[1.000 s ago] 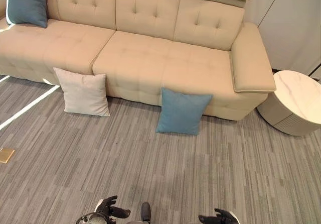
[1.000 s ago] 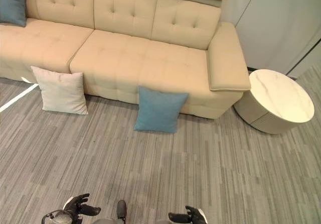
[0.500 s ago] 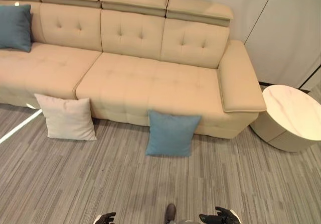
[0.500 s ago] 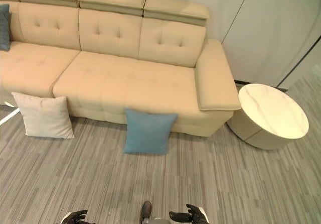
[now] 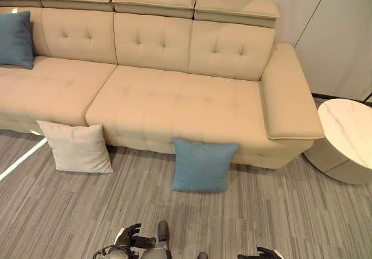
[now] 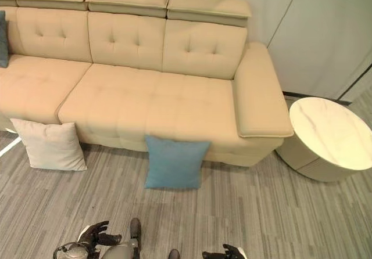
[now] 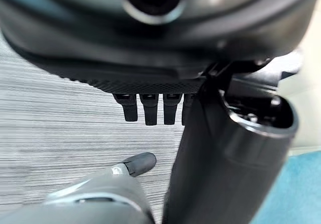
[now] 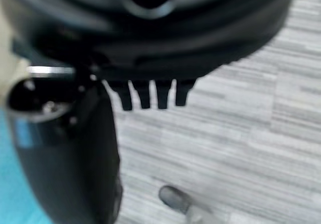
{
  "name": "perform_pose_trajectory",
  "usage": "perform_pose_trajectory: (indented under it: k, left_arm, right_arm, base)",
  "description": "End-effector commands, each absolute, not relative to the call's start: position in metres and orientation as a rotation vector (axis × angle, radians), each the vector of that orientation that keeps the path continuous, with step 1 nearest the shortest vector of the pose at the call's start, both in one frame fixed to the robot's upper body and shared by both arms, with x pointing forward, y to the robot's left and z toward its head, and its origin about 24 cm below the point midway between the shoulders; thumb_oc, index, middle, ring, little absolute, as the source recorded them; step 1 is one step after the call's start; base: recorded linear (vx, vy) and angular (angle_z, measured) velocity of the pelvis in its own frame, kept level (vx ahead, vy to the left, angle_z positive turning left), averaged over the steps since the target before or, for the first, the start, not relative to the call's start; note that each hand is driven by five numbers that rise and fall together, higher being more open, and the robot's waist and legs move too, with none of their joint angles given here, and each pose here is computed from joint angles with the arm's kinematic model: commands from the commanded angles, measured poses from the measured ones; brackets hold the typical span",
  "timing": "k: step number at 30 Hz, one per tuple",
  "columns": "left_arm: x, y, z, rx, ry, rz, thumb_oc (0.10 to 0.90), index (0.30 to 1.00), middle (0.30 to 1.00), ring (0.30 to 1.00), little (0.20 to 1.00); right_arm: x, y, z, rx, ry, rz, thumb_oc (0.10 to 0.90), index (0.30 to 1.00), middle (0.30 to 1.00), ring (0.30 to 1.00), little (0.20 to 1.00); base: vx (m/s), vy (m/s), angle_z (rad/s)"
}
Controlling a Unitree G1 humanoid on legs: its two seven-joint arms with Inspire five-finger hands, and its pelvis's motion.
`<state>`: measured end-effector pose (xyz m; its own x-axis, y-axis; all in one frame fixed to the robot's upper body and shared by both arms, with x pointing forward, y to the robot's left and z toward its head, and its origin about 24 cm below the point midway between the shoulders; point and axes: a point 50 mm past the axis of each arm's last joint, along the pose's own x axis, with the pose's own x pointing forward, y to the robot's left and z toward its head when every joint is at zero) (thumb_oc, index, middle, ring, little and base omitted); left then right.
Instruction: Pick up all the scattered cushions and arrange them neatly on the sofa.
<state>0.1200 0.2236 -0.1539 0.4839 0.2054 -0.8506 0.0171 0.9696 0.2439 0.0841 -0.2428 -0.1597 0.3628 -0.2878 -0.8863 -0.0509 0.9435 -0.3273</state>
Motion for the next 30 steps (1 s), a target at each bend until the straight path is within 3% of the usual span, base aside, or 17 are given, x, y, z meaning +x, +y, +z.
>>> perform_pose_trajectory:
  k: [1,10,24,28,29,30]
  left_arm:
    - [0.093,0.232,-0.160,0.281,1.160,0.115,0.800,0.900,0.900,0.900,0.900]
    - [0.116,0.245,-0.150,0.295,1.078,0.141,0.800,0.900,0.900,0.900,0.900]
    - [0.128,0.250,-0.144,0.298,1.011,0.210,0.800,0.900,0.900,0.900,0.900]
    - [0.147,0.251,-0.136,0.270,0.933,0.266,0.800,0.900,0.900,0.900,0.900]
    - [0.179,0.246,-0.121,0.230,0.808,0.319,0.800,0.900,0.900,0.900,0.900]
    - [0.179,0.246,-0.121,0.230,0.807,0.319,0.800,0.900,0.900,0.900,0.900]
  right_arm:
    - [0.095,-0.256,-0.152,-0.366,1.137,-0.187,0.800,0.900,0.900,0.900,0.900]
    - [0.130,-0.246,-0.143,-0.380,1.020,-0.129,0.800,0.900,0.900,0.900,0.900]
    - [0.132,-0.253,-0.140,-0.377,0.994,-0.169,0.800,0.900,0.900,0.900,0.900]
    - [0.140,-0.256,-0.136,-0.378,0.959,-0.206,0.800,0.900,0.900,0.900,0.900]
    - [0.170,-0.259,-0.120,-0.376,0.846,-0.260,0.800,0.900,0.900,0.900,0.900]
    - [0.170,-0.259,-0.120,-0.376,0.846,-0.260,0.800,0.900,0.900,0.900,0.900]
  base:
    - [0.24,0.140,-0.73]
    - [0.13,0.121,-0.19]
    - [0.13,-0.099,0.07]
    - [-0.12,-0.117,0.19]
    - [-0.29,-0.092,0.16]
    - [-0.39,-0.121,0.19]
